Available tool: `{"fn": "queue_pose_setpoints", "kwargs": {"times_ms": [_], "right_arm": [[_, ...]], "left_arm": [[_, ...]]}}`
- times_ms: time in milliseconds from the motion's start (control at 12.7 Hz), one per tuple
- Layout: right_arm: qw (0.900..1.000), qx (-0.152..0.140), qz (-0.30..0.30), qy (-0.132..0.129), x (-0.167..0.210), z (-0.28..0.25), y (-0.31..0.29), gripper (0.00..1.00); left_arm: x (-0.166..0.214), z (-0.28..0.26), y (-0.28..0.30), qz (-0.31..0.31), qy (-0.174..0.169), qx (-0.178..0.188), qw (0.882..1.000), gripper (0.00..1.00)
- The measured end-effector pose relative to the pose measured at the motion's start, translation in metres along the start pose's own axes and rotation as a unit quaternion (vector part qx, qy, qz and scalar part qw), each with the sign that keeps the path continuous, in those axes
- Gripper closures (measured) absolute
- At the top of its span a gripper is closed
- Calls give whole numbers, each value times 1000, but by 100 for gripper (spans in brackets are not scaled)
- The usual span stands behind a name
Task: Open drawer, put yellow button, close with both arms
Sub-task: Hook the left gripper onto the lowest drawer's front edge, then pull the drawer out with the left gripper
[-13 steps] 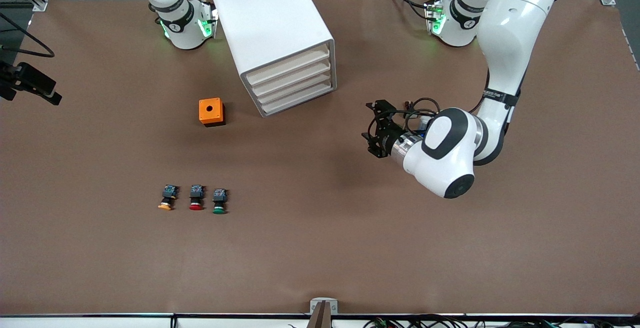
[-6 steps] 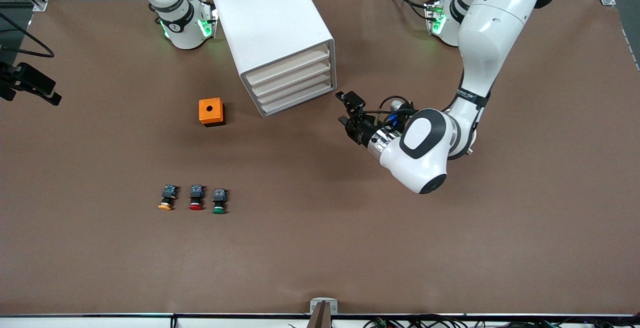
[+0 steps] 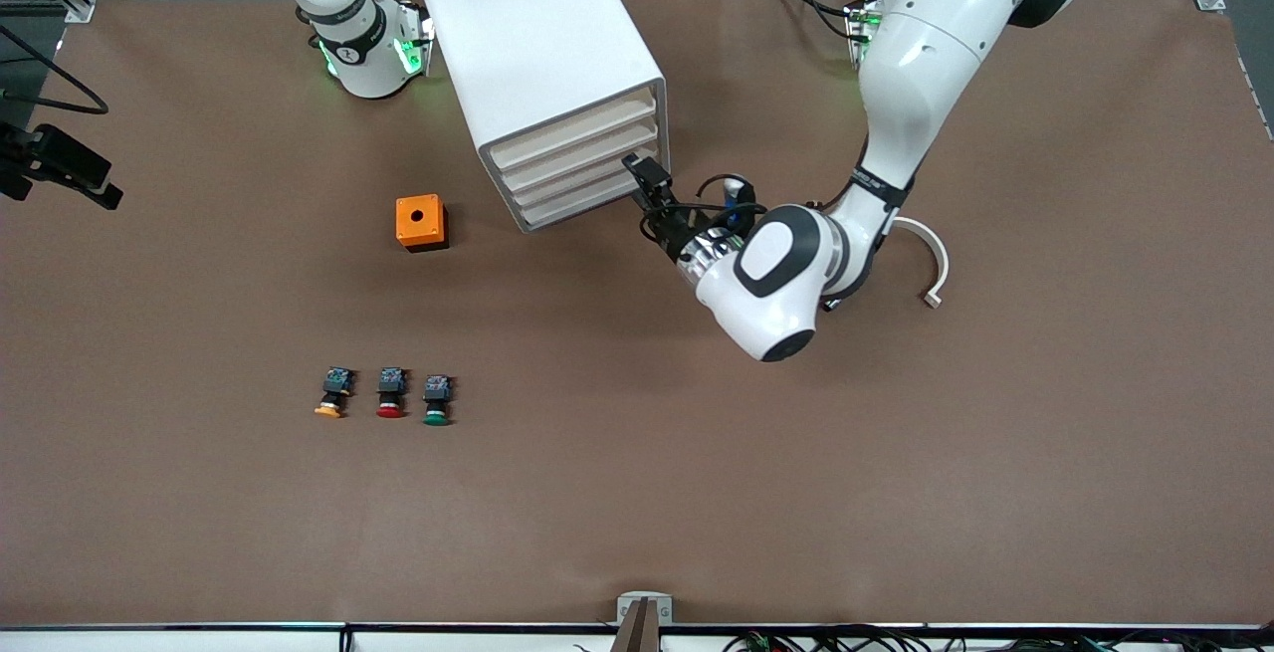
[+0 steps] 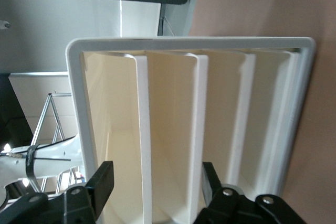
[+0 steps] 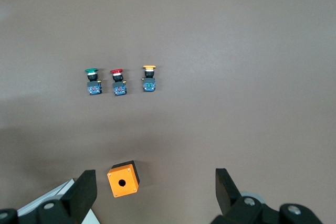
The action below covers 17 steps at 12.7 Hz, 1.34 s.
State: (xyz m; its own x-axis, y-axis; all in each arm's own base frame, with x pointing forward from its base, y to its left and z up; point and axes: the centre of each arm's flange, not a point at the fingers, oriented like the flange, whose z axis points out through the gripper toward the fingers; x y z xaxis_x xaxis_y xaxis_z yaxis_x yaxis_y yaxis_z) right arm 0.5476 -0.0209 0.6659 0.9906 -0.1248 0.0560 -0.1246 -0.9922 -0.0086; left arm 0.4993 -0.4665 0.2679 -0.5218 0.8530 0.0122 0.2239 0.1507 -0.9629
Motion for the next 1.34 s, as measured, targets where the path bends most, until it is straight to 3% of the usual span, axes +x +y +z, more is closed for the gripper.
{"fn": "queue_pose_setpoints", "kwargs": {"times_ms": [236, 314, 707, 786, 943, 1022, 1336], "right_arm": [[1000, 3, 1, -7, -1, 1, 1, 0], [1000, 4, 2, -8, -2, 1, 1, 0], [1000, 4, 3, -11, -2, 2, 2, 0], [1000, 4, 3, -10, -2, 2, 3, 0], [1000, 5, 4, -10, -2, 2, 3, 0], [1000, 5, 4, -10, -2, 2, 3, 0], [1000, 6, 2, -10, -2, 2, 1, 0]], "left_arm": [[-9, 41, -4, -20, 29, 4, 999, 28], [-11, 52, -3, -28, 37, 5, 999, 36], [-17, 80, -5, -32, 47, 22, 998, 45], [-18, 83, -6, -32, 49, 22, 998, 52], [-18, 84, -7, -31, 50, 23, 998, 78], [-19, 83, -9, -25, 49, 25, 998, 86], [-18, 63, -6, -20, 34, 19, 999, 85]]}}
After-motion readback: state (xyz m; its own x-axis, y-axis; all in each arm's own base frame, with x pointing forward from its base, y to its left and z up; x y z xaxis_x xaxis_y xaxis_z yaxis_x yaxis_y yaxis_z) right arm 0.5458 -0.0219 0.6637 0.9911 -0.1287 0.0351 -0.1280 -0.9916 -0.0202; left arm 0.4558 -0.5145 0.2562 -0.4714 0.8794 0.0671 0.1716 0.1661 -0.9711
